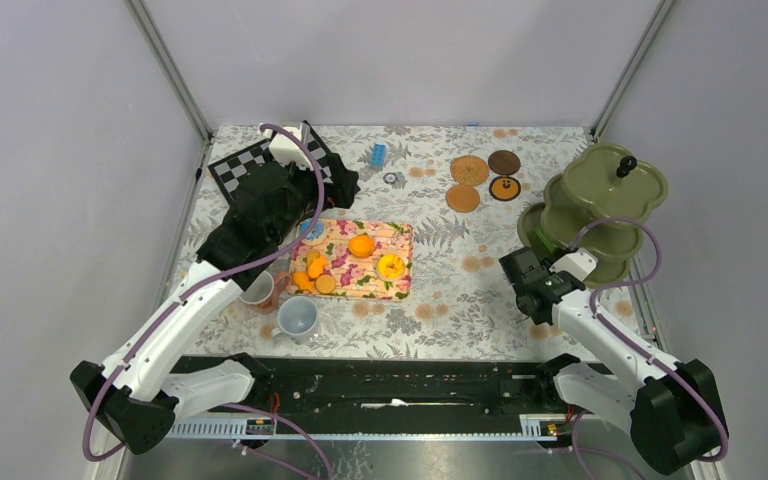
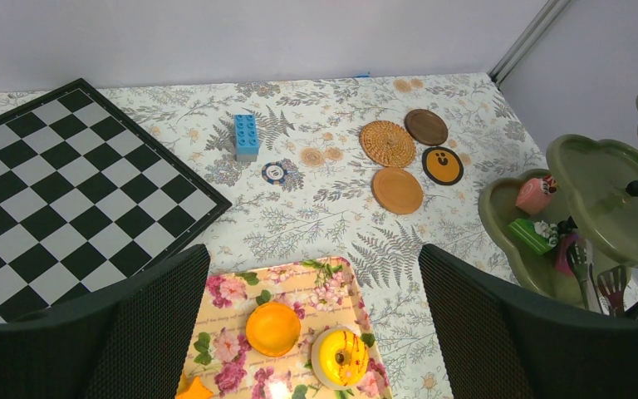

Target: Serve the afternoon tea

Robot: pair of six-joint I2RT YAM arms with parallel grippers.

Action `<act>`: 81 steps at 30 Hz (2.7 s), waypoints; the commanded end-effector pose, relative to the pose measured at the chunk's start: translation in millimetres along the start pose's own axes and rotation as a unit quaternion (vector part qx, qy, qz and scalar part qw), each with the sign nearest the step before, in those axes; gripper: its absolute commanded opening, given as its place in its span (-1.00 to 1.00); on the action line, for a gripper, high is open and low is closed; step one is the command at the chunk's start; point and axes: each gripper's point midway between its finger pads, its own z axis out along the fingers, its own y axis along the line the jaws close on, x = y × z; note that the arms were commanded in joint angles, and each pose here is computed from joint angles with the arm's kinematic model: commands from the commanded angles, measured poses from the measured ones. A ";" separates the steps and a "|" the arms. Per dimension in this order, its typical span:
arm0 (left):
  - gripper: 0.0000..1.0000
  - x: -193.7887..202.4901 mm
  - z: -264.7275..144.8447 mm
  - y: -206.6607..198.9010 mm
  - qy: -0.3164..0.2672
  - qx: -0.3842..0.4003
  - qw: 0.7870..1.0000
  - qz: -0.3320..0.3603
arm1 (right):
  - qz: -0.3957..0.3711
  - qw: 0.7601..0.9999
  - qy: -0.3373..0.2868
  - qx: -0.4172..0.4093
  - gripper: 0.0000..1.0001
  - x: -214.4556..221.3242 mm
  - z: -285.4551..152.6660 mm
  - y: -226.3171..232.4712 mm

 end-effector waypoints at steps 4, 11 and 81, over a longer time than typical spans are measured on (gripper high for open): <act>0.98 -15.3 -0.8 -5.1 -0.022 0.010 1.000 -0.008 | 0.012 1.000 -0.016 -0.004 0.12 -9.9 -3.6 -4.8; 0.98 -14.6 0.0 -5.5 -0.021 0.011 1.000 -0.008 | 0.011 0.999 -0.029 -0.028 0.08 -32.4 -23.9 -5.5; 0.98 -9.6 4.7 -4.8 -0.012 0.010 1.000 -0.008 | -0.538 0.705 0.048 -0.460 0.28 104.8 -168.2 171.2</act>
